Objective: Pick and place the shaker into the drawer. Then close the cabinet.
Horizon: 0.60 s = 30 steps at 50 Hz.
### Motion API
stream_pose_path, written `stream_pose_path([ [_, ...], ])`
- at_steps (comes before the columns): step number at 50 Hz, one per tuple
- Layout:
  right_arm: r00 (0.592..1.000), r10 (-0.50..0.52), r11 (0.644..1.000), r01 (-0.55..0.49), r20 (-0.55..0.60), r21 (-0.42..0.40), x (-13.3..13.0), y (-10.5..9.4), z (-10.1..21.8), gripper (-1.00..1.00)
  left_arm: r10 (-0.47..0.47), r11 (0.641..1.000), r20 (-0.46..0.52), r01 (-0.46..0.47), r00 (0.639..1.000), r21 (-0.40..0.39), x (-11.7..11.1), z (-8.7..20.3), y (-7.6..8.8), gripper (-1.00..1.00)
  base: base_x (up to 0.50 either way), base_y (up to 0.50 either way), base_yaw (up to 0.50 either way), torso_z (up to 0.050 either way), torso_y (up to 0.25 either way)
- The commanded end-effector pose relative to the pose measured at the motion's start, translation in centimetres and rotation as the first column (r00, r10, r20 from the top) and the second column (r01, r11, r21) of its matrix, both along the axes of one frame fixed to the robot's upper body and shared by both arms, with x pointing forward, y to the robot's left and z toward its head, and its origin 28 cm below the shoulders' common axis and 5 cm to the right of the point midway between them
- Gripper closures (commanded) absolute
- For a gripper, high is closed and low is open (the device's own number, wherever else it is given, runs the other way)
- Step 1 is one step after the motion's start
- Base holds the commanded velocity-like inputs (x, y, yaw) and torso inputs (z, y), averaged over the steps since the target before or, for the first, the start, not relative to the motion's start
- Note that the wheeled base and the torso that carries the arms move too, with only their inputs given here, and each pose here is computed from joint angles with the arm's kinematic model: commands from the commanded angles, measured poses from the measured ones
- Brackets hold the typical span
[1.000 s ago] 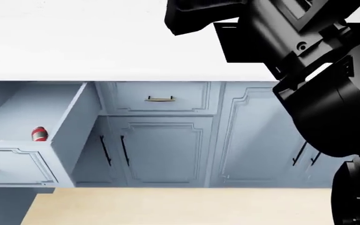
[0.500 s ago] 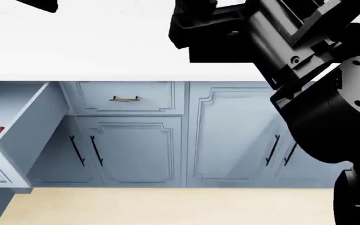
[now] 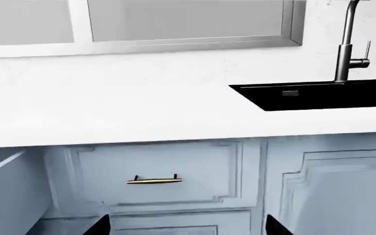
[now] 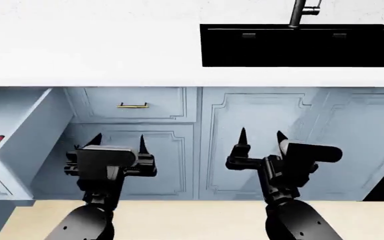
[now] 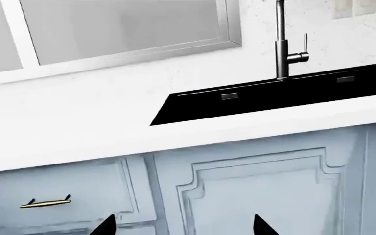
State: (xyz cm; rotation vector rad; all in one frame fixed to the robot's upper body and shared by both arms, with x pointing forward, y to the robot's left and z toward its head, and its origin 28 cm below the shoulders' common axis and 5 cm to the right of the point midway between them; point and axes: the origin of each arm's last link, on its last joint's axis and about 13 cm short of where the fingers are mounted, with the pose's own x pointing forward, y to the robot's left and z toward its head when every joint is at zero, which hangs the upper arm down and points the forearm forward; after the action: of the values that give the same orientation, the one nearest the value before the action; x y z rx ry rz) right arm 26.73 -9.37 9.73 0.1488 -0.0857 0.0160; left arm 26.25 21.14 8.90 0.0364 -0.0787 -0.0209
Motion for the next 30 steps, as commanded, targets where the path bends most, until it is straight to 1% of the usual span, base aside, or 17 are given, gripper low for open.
stream_pose_path([
  [1, 0.995, -0.004, 0.996, -0.004, -0.095, -0.091, -2.6, 0.0, -7.9, -1.0, -0.012, 0.989, -0.118, 0.029, 0.993, 0.144, -3.6, -7.2, -0.6, -1.0, 0.0, 0.0, 0.0, 0.0, 0.0],
  [2, 0.995, -0.008, 0.996, -0.001, -0.099, -0.09, -2.6, 0.0, -8.0, -1.0, -0.008, 0.991, -0.125, 0.024, 0.992, 0.131, -3.8, -7.1, -0.4, -1.0, 0.0, 0.0, 0.0, 0.0, 0.0],
  [5, 0.993, -0.007, 0.995, -0.004, -0.114, -0.097, -2.2, 0.4, -8.2, -1.0, 0.072, 0.997, -0.104, -0.067, 0.992, 0.049, -3.6, -7.5, 0.4, -1.0, 0.0, 0.0, 0.0, 0.0, 0.0],
  [7, 0.991, 0.001, 0.996, -0.013, -0.131, -0.086, -2.1, 0.5, -8.4, -1.0, 0.071, 0.996, -0.09, -0.066, 0.993, 0.054, -3.4, -7.8, 0.3, -1.0, 0.0, 0.0, 0.0, 0.0, 0.0],
  [8, 0.99, 0.008, 0.996, -0.021, -0.138, -0.089, -2.0, 0.5, -8.5, -1.0, 0.073, 0.997, -0.097, -0.07, 0.993, 0.037, -3.3, -7.9, 0.3, -1.0, 0.0, 0.0, 0.0, 0.0, 0.0],
  [11, 0.988, 0.018, 0.995, -0.032, -0.156, -0.09, -1.9, 0.7, -8.7, -1.0, 0.069, 0.998, -0.129, -0.07, 0.989, -0.004, -2.8, -8.1, 0.4, -1.0, 0.0, 0.0, 0.0, 0.0, 0.0],
  [13, 0.986, 0.023, 0.995, -0.038, -0.164, -0.088, -1.8, 0.7, -8.8, -1.0, 0.053, 0.998, -0.171, -0.059, 0.984, -0.034, -2.5, -8.4, 0.4, -1.0, 0.0, 0.0, 0.0, 0.0, 0.0],
  [15, 0.986, 0.026, 0.995, -0.042, -0.166, -0.092, -1.8, 0.8, -8.8, -1.0, 0.065, 0.997, -0.213, -0.074, 0.975, -0.035, -2.2, -8.6, 0.5, -1.0, 0.0, 0.0, 0.0, 0.0, 0.0],
  [17, 0.986, 0.028, 0.995, -0.043, -0.165, -0.09, -1.9, 0.7, -8.8, -1.0, 0.073, 0.997, -0.213, -0.077, 0.974, -0.012, -2.2, -8.7, 0.3, -1.0, 0.0, 0.0, 0.0, 0.0, 0.0],
  [19, 0.986, 0.03, 0.995, -0.045, -0.163, -0.09, -1.9, 0.7, -8.8, -1.0, 0.079, 0.996, -0.173, -0.085, 0.982, -0.03, -2.5, -8.4, 0.2, -1.0, 0.0, 0.0, 0.0, 0.0, 0.0],
  [23, 0.986, 0.03, 0.995, -0.045, -0.162, -0.088, -1.9, 0.8, -8.8, -1.0, 0.067, 0.997, -0.188, -0.072, 0.98, -0.017, -2.7, -8.5, 0.4, -1.0, 0.0, 0.0, 0.0, 0.0, 0.0],
  [24, 0.986, 0.029, 0.995, -0.044, -0.161, -0.089, -2.0, 0.8, -8.8, -1.0, 0.072, 0.996, -0.184, -0.08, 0.98, -0.036, -2.7, -8.4, 0.4, -1.0, 0.0, 0.0, 0.0, 0.0, 0.0],
  [26, 0.986, 0.028, 0.995, -0.043, -0.161, -0.088, -2.0, 0.7, -8.8, -1.0, 0.055, 0.996, -0.201, -0.068, 0.978, -0.057, -2.7, -8.4, 0.5, -1.0, 0.0, 0.0, 0.0, 0.0, 0.0],
  [30, 0.986, 0.027, 0.995, -0.042, -0.163, -0.089, -2.0, 0.7, -8.8, -1.0, 0.039, 0.996, -0.245, -0.058, 0.969, -0.069, -2.6, -8.7, 0.5, -1.0, 0.0, 0.0, 0.0, 0.0, 0.0],
])
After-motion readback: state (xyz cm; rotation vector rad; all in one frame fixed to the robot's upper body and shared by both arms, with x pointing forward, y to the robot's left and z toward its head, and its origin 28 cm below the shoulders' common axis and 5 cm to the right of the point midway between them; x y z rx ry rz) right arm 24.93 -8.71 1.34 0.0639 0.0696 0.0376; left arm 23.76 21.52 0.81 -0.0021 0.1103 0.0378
